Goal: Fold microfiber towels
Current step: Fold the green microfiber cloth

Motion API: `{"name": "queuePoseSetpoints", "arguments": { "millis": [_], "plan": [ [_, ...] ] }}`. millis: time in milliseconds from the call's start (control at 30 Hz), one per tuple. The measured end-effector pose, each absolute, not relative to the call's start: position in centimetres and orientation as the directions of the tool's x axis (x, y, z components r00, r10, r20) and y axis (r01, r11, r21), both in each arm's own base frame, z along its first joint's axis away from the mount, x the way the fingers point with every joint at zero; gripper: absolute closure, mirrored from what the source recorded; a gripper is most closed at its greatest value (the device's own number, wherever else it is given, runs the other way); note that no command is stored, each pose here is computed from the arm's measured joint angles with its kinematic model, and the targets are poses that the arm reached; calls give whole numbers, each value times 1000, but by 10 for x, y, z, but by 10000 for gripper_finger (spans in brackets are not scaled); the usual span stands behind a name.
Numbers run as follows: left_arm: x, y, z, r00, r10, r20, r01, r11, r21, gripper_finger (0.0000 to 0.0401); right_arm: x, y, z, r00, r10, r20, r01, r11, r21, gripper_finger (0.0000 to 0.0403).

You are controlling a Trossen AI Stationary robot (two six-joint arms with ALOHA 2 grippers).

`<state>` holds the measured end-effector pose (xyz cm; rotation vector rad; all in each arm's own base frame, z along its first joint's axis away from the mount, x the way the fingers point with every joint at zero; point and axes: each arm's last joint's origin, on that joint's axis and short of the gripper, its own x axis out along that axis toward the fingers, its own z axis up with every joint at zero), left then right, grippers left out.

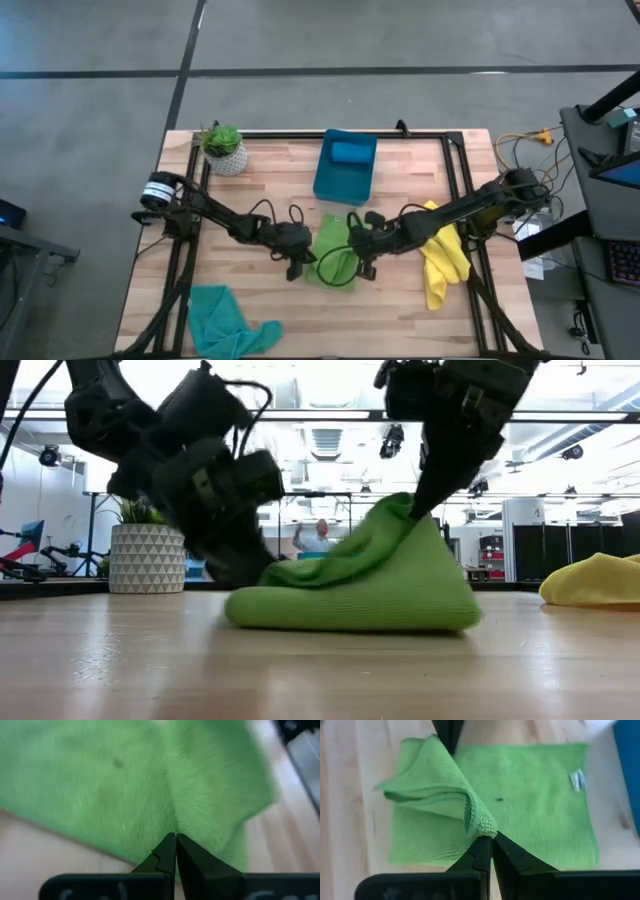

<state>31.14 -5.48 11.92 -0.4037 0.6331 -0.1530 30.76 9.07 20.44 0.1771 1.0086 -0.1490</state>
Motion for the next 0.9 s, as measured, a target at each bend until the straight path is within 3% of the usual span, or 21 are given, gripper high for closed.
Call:
{"name": "queuePoseSetpoints", "arguments": {
  "millis": [200, 900],
  "plan": [
    [312, -50, 132, 826, -243, -509, 28, 919, -393, 401, 297, 79, 204, 528, -55, -848, 252, 963, 95, 394],
    [314, -40, 120, 815, -200, -544, -30, 922, -385, 401, 297, 47, 185, 512, -112, -852, 342, 936, 82, 394]
  ]
}}
